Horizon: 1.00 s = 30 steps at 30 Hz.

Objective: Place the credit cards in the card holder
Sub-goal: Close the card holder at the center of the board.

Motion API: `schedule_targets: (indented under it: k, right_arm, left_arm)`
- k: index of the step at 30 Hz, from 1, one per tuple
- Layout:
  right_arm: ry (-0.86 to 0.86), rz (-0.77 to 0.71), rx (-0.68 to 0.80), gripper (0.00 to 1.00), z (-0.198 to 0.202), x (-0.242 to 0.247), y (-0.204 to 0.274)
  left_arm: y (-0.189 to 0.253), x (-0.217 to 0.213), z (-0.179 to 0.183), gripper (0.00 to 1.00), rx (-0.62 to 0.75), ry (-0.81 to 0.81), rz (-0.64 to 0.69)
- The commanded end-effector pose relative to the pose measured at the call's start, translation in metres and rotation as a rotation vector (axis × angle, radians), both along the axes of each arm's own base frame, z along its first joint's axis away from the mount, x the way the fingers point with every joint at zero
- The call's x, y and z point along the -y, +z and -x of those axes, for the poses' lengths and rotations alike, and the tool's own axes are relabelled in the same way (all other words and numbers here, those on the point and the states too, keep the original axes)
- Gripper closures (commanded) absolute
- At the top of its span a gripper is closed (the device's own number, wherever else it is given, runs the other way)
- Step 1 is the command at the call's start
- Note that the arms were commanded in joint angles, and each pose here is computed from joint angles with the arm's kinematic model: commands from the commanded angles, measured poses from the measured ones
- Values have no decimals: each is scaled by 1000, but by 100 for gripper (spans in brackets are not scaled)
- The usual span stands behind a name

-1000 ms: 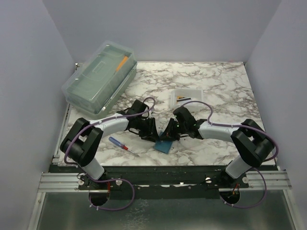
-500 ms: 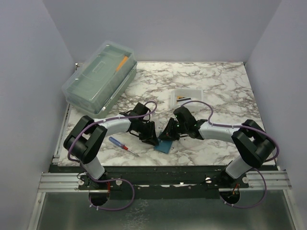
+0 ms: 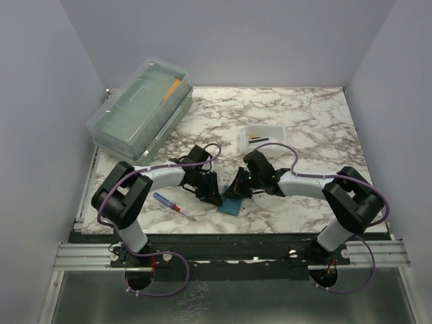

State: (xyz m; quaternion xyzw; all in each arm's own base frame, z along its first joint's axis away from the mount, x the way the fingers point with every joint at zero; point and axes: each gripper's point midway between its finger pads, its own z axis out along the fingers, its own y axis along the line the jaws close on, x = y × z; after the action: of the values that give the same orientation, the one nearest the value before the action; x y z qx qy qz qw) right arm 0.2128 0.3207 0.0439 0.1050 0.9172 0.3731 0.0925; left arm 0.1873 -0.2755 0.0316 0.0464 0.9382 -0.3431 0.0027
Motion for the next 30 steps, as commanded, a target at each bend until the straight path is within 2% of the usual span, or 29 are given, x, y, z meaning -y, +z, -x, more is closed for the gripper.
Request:
schedule_targets:
  k: [1, 9, 30]
  right_arm:
    - [-12, 57, -17, 100, 3, 8, -2]
    - [-13, 97, -30, 100, 7, 12, -1]
    - [-15, 202, -34, 100, 6, 23, -19]
  left_arm:
    - [-17, -6, 0, 79, -24, 11, -58]
    - [-28, -12, -2, 81, -44, 36, -128]
    - [-29, -14, -3, 81, -40, 29, -141]
